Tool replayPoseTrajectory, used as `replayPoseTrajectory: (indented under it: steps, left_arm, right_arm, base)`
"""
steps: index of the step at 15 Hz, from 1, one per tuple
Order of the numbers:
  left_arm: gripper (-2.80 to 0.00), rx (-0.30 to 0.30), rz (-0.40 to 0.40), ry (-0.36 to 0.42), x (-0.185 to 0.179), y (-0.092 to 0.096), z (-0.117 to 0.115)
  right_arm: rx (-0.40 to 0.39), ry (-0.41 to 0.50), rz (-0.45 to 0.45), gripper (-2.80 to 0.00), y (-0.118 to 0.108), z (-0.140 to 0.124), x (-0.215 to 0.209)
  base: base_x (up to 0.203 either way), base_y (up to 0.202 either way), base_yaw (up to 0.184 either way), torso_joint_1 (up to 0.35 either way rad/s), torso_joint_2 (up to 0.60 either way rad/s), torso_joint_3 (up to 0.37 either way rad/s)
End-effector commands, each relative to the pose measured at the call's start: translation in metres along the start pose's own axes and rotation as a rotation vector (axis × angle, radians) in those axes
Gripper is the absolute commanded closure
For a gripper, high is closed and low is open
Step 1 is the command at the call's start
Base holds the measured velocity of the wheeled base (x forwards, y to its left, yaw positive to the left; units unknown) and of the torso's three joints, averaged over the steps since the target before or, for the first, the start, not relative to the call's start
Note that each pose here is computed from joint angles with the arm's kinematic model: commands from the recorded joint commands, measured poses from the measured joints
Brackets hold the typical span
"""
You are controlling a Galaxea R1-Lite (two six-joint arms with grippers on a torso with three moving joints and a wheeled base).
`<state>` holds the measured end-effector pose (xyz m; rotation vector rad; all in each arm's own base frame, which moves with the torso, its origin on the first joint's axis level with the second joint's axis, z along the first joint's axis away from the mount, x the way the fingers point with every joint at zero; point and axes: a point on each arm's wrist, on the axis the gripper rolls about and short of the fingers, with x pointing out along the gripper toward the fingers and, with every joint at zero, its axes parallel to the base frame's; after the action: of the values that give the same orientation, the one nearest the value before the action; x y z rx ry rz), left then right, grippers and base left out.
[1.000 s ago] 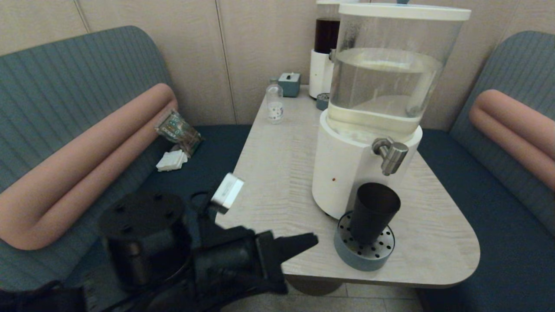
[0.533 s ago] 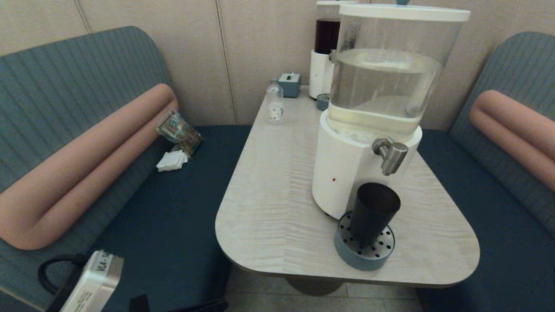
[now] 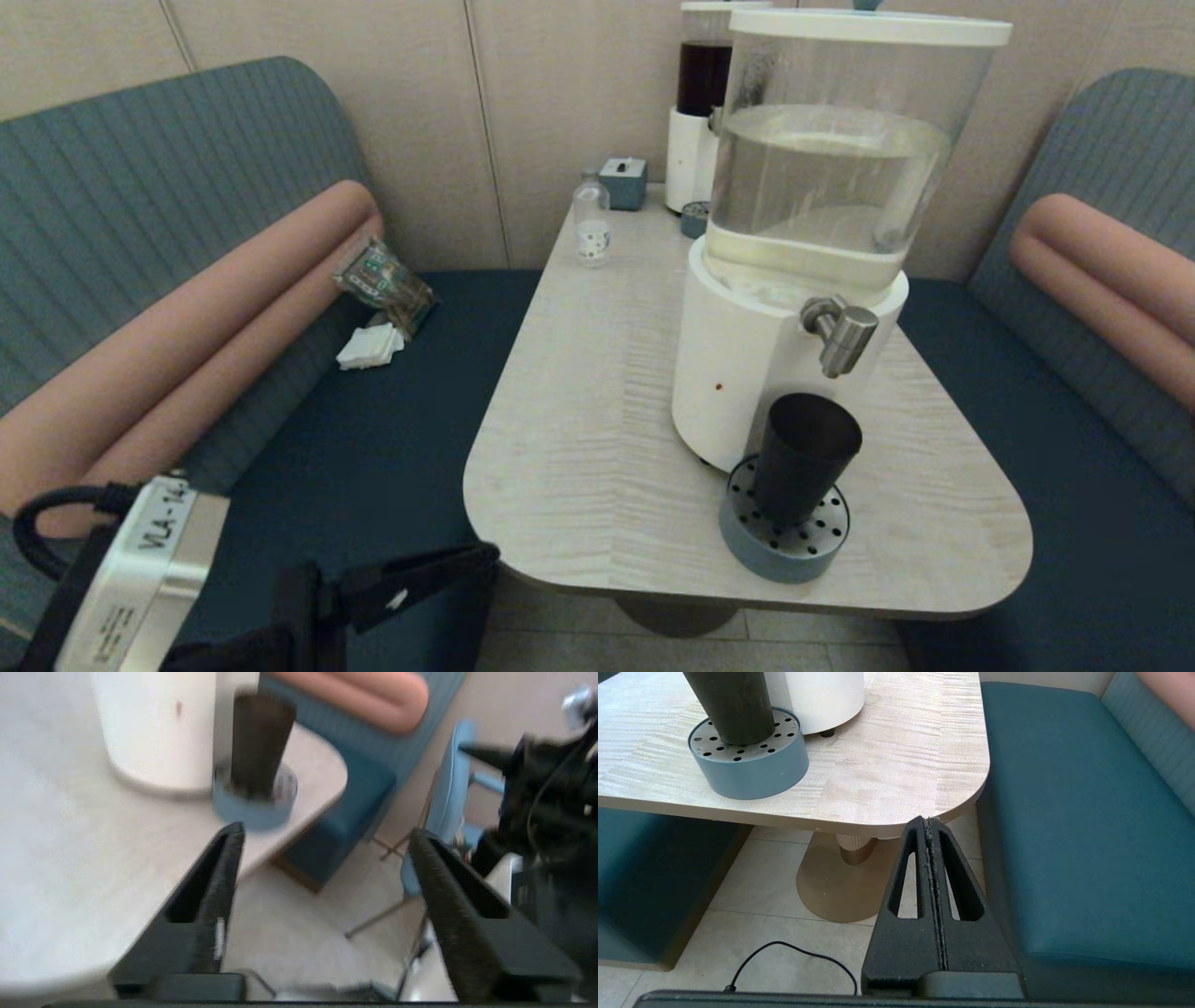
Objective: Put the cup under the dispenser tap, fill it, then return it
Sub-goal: Place the cup next to the water dispenser
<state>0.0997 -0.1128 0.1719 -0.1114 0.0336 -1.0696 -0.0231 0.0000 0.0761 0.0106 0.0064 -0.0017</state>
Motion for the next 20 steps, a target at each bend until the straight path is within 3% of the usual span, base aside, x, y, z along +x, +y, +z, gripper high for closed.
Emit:
replayPoseTrajectory:
  steps: [1,4,7,9,12,15,20]
  left_arm:
    - [-2.8,0.023,-0.013,-0.032,0.03,0.006,0.016]
    - [-2.8,0.108,-0.051,0.061,0.087,0.024,-0.004]
    - [-2.8,0.159,-0.124,0.024,0.133,0.038,-0.03]
    - [-2.8,0.195,-0.176,-0.03,0.161,0.045,-0.034]
    - [-2.8,0.222,-0.213,-0.041,0.182,0.052,-0.045]
    - [-2.8,0.222,-0.211,-0.025,0.195,0.058,-0.058]
    - [-2.8,0.216,-0.177,-0.004,0.207,0.084,-0.075]
  right_arm:
    - [0.0,0.001,0.0,0.0,0.0,0.0,0.0]
    - [0.0,0.001,0.0,0.0,0.0,0.0,0.0]
    - [0.0,0.001,0.0,0.0,0.0,0.0,0.0]
    - [0.0,0.001,0.0,0.0,0.0,0.0,0.0]
    - [0.0,0.001,0.0,0.0,0.0,0.0,0.0]
    - [0.0,0.001,0.0,0.0,0.0,0.0,0.0]
    - [0.0,0.001,0.0,0.0,0.0,0.0,0.0]
  base:
    - [0.0,0.0,0.0,0.0,0.0,0.0]
    - [0.0,0.0,0.0,0.0,0.0,0.0]
    - [0.0,0.0,0.0,0.0,0.0,0.0]
    - [0.0,0.0,0.0,0.0,0.0,0.0]
    - [0.0,0.0,0.0,0.0,0.0,0.0]
    - [0.0,0.0,0.0,0.0,0.0,0.0]
    - [0.0,0.0,0.0,0.0,0.0,0.0]
